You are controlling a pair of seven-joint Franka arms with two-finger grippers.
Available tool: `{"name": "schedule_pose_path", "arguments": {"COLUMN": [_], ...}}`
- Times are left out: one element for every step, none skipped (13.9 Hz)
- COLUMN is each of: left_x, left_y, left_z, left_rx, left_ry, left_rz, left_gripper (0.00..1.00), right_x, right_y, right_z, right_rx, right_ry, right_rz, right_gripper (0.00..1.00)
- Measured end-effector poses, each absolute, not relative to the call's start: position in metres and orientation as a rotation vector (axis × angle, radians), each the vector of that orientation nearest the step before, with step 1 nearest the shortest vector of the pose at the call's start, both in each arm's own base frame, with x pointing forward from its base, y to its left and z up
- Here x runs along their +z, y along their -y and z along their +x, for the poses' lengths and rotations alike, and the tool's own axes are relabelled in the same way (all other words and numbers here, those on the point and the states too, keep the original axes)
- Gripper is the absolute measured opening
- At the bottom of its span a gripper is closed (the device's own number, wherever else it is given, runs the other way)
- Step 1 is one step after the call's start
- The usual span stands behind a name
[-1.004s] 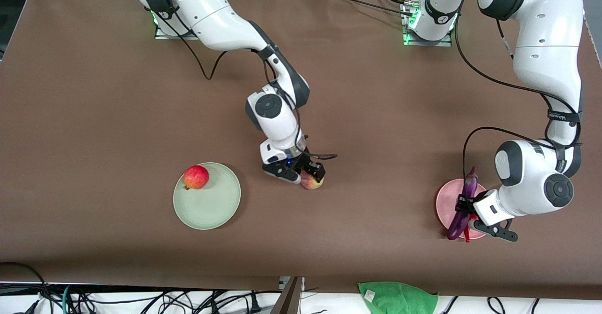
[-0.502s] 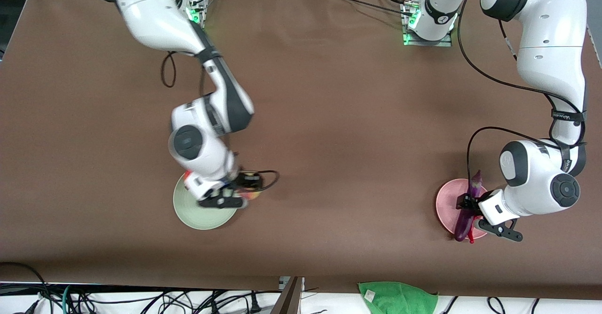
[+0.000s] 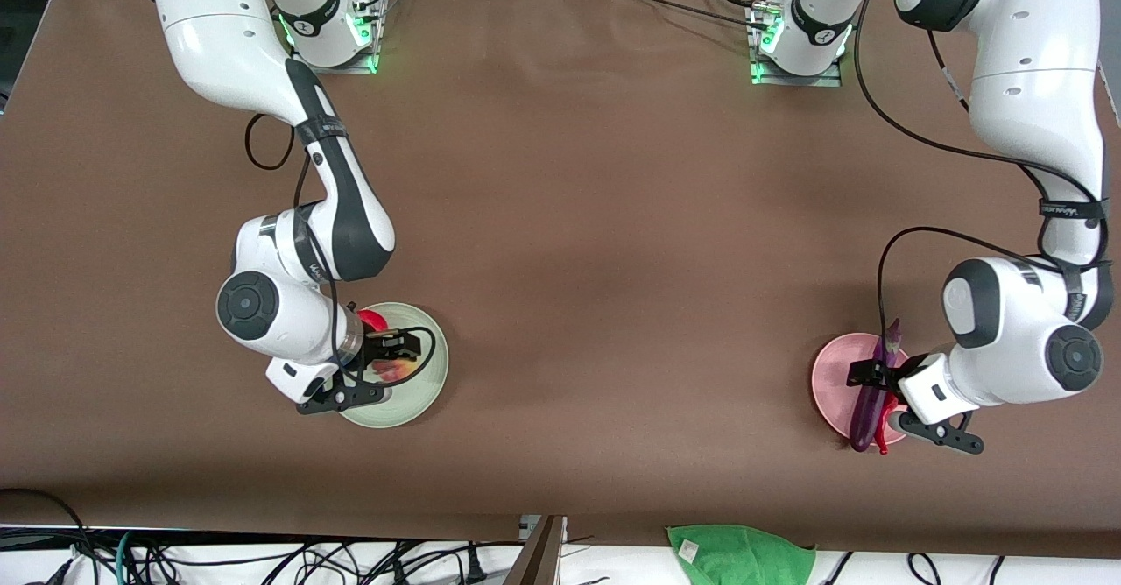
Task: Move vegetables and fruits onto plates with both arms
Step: 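Release the eggplant with the left gripper while the right gripper carries the peach, then release the peach on the green plate with the right gripper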
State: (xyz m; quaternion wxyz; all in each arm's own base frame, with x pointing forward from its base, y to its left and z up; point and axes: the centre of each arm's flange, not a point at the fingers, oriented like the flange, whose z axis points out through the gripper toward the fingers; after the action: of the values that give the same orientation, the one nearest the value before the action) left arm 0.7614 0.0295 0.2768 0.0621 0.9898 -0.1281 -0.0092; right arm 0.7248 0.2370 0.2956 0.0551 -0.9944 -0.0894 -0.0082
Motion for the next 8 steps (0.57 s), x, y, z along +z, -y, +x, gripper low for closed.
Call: {"name": "schedule_pose_path", "arguments": {"left_x": [0.292,0.304,0.314,0.327,0.342,0.359,0.381,0.408], "left_y": [-0.030,-0.030,-0.026,-0.019,-0.010,0.000,0.007,0.013], "left_z": [0.762,0.761,0.760,0.758,0.755,0.750,0.744,0.738], "left_rx": [-0.054,-0.084,-0.109,-0.129,-0.157,-0.187,-0.205,-0.200], "left_ry": [0.345,0.301,0.261,0.218,0.173,0.134,0.108,0.088], "left_rz": [2.994,2.996,2.998,3.003,3.007,3.014,3.026,3.047], "left_gripper": [1.00,1.00,1.00,1.00,1.00,1.00,1.00,1.00], "right_x": [0.297,0.299,0.303,0.310,0.322,0.338,0.357,0.380], "right_y": [-0.237,-0.235,-0.231,-0.228,-0.228,-0.229,-0.229,-0.227], "right_z": [0.724,0.724,0.726,0.727,0.725,0.720,0.713,0.707], "right_rx": [-0.015,-0.014,-0.019,-0.030,-0.022,0.015,0.049,0.071], "right_ry": [0.274,0.269,0.262,0.258,0.262,0.272,0.281,0.288], "right_rz": [-3.019,-3.019,-3.019,-3.017,-3.014,-3.012,-3.009,-3.006], "right_gripper": [1.00,1.00,1.00,1.00,1.00,1.00,1.00,1.00]}}
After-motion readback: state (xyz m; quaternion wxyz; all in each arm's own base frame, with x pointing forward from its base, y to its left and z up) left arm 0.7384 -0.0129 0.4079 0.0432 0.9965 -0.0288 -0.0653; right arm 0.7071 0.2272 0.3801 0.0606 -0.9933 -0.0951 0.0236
